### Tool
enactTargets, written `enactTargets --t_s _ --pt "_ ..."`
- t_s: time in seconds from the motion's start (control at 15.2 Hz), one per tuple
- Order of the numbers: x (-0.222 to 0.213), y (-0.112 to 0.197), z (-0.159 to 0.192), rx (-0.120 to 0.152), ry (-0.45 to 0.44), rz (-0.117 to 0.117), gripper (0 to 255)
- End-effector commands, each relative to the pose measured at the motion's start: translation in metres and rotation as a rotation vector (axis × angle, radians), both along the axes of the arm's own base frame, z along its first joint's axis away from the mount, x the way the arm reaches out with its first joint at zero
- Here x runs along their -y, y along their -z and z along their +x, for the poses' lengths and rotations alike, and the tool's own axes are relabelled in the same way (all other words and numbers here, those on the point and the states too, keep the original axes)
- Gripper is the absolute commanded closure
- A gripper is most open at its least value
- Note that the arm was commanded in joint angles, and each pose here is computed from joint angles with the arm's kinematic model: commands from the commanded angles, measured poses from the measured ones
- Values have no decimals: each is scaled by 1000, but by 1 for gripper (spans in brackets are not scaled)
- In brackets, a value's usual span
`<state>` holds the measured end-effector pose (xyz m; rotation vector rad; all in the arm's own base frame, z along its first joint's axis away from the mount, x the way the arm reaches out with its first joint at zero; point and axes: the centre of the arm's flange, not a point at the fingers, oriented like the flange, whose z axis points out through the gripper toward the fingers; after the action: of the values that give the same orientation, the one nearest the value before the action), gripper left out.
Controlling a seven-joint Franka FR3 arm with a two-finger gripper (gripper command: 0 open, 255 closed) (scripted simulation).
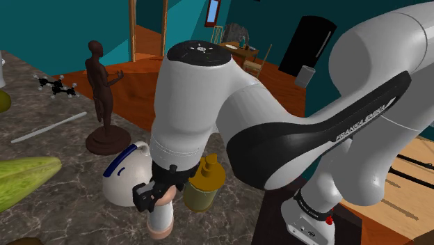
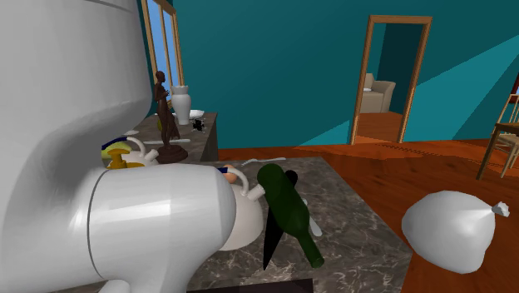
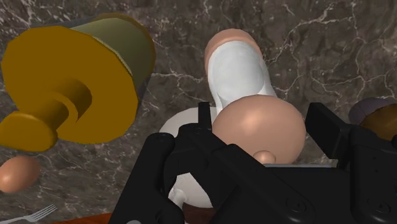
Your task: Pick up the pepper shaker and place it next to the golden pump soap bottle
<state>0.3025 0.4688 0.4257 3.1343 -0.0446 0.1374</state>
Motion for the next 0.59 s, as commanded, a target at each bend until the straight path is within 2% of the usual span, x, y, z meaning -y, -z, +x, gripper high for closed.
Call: enactTargets --t_s 0.0,0.26,0.53 --pt "-1 12 0 0 0 0 255" --pt "-1 34 0 0 0 0 255" --pt "-1 34 0 0 0 0 255"
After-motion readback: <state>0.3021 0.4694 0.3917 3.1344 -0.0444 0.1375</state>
